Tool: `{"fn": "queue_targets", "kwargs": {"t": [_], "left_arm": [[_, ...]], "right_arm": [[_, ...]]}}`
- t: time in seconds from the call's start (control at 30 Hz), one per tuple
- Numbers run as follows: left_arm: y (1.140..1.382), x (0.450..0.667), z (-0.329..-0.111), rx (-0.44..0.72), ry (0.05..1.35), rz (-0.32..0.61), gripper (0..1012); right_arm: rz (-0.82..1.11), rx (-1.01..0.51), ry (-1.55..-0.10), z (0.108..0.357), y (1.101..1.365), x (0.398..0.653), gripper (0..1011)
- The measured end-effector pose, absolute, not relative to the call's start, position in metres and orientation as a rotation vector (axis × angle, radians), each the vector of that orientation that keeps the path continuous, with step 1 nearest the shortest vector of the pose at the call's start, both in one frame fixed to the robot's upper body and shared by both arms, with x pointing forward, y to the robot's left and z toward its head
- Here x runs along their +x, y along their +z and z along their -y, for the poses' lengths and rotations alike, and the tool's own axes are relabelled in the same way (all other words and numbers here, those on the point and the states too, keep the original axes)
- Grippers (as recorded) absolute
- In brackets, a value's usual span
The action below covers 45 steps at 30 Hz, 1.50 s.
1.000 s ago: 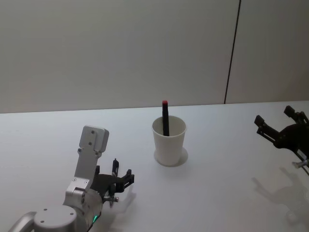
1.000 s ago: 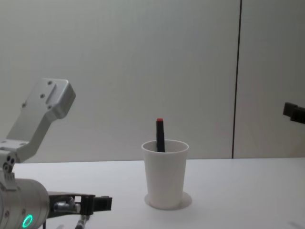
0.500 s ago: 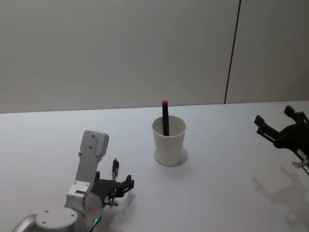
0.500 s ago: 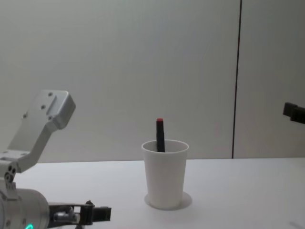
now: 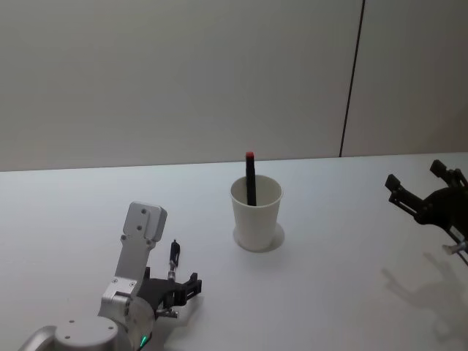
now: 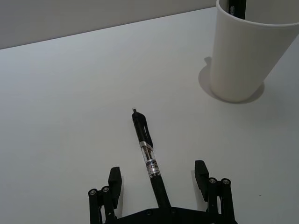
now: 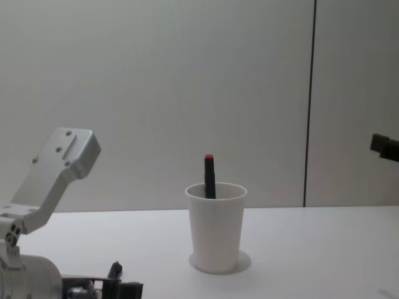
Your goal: Place the pen into the pen holder.
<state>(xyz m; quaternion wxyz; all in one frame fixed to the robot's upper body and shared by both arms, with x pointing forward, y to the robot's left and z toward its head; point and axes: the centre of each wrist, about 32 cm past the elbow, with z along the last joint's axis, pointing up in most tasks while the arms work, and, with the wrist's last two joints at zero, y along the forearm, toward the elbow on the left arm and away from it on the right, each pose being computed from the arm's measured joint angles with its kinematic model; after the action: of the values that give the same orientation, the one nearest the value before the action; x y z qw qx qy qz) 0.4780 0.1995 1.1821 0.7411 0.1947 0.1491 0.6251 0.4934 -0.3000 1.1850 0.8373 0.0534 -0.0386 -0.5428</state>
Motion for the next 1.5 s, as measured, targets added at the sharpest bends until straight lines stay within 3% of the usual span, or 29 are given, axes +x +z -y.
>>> {"fn": "queue_targets", "kwargs": {"t": [0.2,0.43,1.2,1.5], "left_arm": [[1.182,0.478,-0.2,0.433,1.373,-0.331,1000],[1.183,0.48,-0.202,0.447,1.374,-0.335,881],[1.181,0.486,-0.203,0.502,1.359,-0.345,143],[1.179,0.489,-0.204,0.519,1.35,-0.341,130]], "right_arm": [[0.082,0.113,-1.149,0.3,1.185,0.493,1001],[0.082,0.113,-1.149,0.3,1.185,0.493,1002],[0.082,0.113,-1.149,0.3,1.185,0.493,1001],[0.082,0.113,-1.149,0.3,1.185,0.493,1001]]}}
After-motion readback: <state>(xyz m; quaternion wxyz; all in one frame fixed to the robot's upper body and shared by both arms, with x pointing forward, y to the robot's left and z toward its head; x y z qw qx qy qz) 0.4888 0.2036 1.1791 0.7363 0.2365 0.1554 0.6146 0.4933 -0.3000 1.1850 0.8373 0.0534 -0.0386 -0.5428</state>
